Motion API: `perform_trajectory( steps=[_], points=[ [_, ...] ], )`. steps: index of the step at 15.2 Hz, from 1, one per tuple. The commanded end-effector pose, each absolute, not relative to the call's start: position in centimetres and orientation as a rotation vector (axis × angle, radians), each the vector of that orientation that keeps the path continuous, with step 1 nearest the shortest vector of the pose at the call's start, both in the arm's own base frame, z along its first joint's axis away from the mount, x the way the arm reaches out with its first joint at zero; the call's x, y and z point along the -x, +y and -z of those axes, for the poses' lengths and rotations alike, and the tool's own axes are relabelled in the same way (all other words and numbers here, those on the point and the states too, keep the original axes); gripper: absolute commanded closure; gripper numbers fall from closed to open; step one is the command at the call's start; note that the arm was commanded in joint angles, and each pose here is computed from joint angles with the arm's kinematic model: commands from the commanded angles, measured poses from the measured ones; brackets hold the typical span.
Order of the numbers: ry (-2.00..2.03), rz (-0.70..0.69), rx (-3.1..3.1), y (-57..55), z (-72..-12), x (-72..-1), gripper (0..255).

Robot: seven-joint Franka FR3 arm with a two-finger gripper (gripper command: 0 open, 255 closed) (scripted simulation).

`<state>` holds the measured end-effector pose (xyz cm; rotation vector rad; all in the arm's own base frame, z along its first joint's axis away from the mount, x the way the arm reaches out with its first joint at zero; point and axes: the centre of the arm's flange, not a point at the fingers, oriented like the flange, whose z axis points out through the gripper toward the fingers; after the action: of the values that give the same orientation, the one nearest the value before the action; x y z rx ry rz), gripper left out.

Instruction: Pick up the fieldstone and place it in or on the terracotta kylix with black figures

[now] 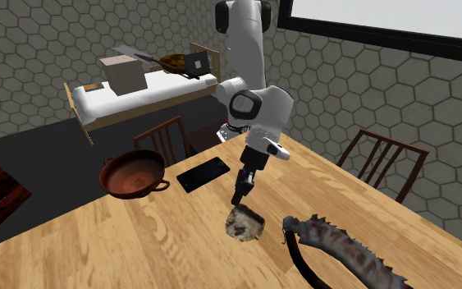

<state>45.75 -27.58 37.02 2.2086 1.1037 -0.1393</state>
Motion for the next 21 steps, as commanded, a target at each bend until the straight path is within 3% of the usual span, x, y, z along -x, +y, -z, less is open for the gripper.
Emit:
perform_trajectory(
  steps=[1, 15, 16, 18, 19, 21],
  points=[
    [1.104, 0.140, -2.209, -27.6, -38.0, -45.9, 255],
    [1.104, 0.139, -2.208, -27.8, -44.4, -45.8, 255],
    [1.104, 0.139, -2.208, -27.8, -44.4, -45.8, 0],
    [1.628, 0.084, -2.241, -34.1, -47.3, -47.5, 0],
    [1.119, 0.193, -2.261, -31.9, -46.3, -46.9, 0],
    [1.076, 0.193, -2.351, -32.4, -46.0, -48.4, 0]
  ],
)
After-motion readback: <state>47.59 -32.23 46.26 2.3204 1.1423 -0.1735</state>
